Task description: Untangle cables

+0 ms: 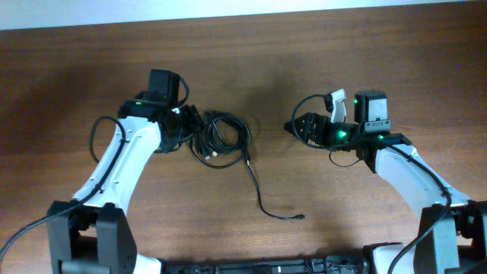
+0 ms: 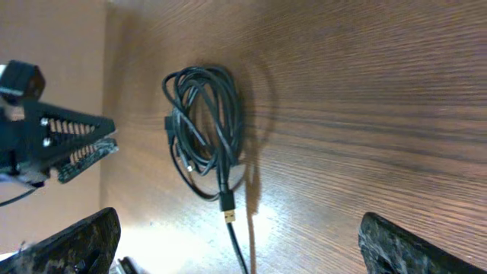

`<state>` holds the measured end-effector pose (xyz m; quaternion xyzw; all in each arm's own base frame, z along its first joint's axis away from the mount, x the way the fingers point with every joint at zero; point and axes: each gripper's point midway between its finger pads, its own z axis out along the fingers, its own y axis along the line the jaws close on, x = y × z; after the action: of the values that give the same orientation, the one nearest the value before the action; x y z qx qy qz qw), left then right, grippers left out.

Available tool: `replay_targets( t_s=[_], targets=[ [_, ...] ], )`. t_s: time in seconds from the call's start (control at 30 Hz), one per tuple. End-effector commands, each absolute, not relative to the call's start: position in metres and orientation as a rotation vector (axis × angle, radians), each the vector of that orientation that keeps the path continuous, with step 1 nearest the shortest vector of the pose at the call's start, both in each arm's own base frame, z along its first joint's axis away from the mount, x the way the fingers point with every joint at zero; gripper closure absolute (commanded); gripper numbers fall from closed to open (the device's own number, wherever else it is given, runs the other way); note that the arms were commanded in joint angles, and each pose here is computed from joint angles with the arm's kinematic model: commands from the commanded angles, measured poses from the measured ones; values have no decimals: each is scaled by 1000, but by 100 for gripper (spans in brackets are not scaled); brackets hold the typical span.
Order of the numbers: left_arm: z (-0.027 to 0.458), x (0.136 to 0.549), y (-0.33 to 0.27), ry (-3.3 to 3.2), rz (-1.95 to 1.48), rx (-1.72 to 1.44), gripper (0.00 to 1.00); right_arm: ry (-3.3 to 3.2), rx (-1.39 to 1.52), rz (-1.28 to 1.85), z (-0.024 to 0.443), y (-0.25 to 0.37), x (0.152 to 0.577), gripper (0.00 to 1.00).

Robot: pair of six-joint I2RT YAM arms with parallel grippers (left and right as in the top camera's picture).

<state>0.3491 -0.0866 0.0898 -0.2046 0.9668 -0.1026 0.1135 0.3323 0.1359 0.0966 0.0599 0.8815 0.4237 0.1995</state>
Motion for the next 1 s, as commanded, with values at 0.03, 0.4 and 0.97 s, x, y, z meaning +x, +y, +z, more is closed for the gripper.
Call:
replay_targets(
  t_s=[0.03,0.4,0.97],
  targets=[
    [76,363,-115,2842,-236,-314,43,2473,163,1134,92,132,334,1],
    [15,386,-134,2861,-140,-8,59,2476,172,1113,90,130,335,1],
    [74,360,-154,2850,-364,38,100,2480,186,1078,88,126,337,1]
  ],
)
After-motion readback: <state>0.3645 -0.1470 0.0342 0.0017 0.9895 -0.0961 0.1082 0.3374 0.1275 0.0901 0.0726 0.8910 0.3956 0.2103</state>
